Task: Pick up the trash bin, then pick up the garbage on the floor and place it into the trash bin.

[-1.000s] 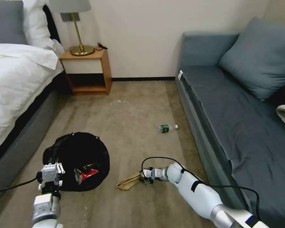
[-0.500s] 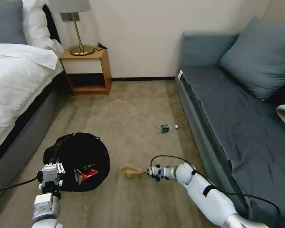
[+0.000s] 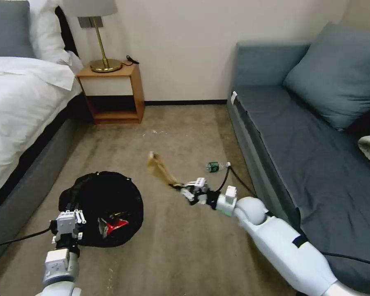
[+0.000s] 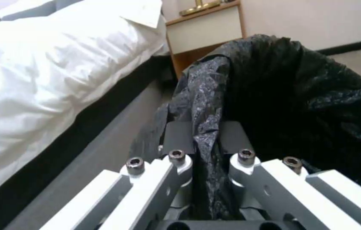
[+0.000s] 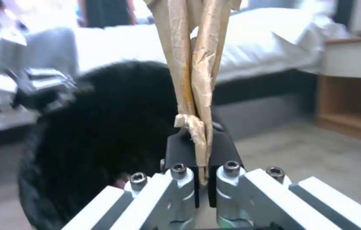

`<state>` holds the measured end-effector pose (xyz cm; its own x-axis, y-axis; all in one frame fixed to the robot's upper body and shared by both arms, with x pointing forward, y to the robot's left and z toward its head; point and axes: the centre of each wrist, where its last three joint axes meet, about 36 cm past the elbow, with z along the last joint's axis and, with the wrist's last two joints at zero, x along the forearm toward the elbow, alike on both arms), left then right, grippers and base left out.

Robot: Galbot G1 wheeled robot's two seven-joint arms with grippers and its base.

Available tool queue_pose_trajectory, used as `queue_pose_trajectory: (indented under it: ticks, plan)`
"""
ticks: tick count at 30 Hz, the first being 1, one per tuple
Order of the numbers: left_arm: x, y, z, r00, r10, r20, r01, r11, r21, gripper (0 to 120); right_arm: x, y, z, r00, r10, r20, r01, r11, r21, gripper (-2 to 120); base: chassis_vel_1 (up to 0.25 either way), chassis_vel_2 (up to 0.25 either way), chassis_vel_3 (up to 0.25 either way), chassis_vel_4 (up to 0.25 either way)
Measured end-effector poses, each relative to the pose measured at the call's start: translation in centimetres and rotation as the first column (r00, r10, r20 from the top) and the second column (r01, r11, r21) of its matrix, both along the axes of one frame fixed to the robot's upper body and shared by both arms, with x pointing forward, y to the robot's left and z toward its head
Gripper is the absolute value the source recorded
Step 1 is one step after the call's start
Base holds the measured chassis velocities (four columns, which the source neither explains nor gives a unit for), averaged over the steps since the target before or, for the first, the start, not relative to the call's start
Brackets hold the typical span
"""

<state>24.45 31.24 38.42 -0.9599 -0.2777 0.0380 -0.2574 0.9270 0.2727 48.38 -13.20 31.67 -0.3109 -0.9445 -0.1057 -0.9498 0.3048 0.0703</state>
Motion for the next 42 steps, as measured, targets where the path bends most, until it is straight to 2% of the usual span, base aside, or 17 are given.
queue_pose_trajectory:
  ticks: [5, 9, 13, 20, 24, 29, 33, 34, 37, 39, 42]
  plan:
    - [-0.2, -0.1, 0.4, 1.0, -0.003, 0.007, 0.003, 1.0, -0.03, 7, 0.3, 2.9, -1.4, 0.999, 0.044, 0.012, -0.044, 0.999, 0.026, 2, 0.0, 0.0, 0.0, 0.0]
    - [-0.2, -0.3, 0.9, 1.0, -0.002, 0.014, 0.004, 0.996, -0.084, 7, -0.5, 6.3, -3.2, 0.997, 0.068, 0.028, -0.069, 0.998, 0.014, 2, 0.0, 0.0, 0.0, 0.0]
    - [-0.3, -0.4, 0.9, 1.0, -0.003, 0.015, 0.005, 0.996, -0.093, 7, -1.3, 8.4, -4.6, 0.997, 0.054, 0.053, -0.054, 0.999, 0.001, 2, 0.0, 0.0, 0.0, 0.0]
    - [-0.1, -0.6, 0.9, 1.0, -0.003, 0.017, 0.004, 0.995, -0.099, 7, -1.9, 10.0, -4.8, 0.997, 0.009, 0.075, -0.007, 1.0, -0.031, 4, 0.0, 0.0, 0.0, 0.0]
    - [-0.1, -0.5, 0.8, 1.0, -0.002, 0.016, 0.004, 0.995, -0.099, 7, -2.3, 9.5, -4.2, 0.997, 0.018, 0.079, -0.013, 0.998, -0.069, 22, 0.0, 0.0, 0.0, 0.0]
    - [-0.1, -0.4, 0.8, 1.0, -0.003, 0.016, 0.004, 0.995, -0.097, 7, -2.8, 9.2, -3.6, 0.997, 0.028, 0.071, -0.022, 0.997, -0.079, 33, 0.0, 0.0, 0.0, 0.0]
    - [-0.1, -0.5, 0.7, 1.0, -0.005, 0.014, 0.006, 0.995, -0.097, 7, -3.7, 9.3, -2.6, 0.998, 0.027, 0.058, -0.021, 0.996, -0.09, 54, 0.0, 0.0, 0.0, 0.0]
    - [-0.1, -0.5, 0.7, 1.0, -0.005, 0.014, 0.006, 0.995, -0.097, 7, -3.7, 9.3, -2.6, 0.998, 0.027, 0.058, -0.021, 0.996, -0.09, 54, 0.0, 0.0, 0.0, 0.0]
    - [-0.1, -0.4, 0.7, 1.0, -0.007, 0.014, 0.008, 0.995, -0.095, 7, -3.7, 9.2, -2.3, 0.998, 0.011, 0.064, -0.005, 0.996, -0.085, 67, 0.0, 0.0, 0.0, 0.0]
    - [-0.2, -0.4, 0.7, 1.0, -0.008, 0.013, 0.009, 0.996, -0.092, 7, -3.5, 9.1, -2.0, 0.998, 0.001, 0.067, 0.004, 0.997, -0.077, 70, 0.0, 0.0, 0.0, 0.0]
    - [-0.2, -0.1, 0.9, 1.0, -0.008, 0.014, 0.009, 0.996, -0.087, 7, -2.8, 8.3, -1.1, 0.996, -0.041, 0.075, 0.045, 0.998, -0.048, 82, 0.0, 0.0, 0.0, 0.0]
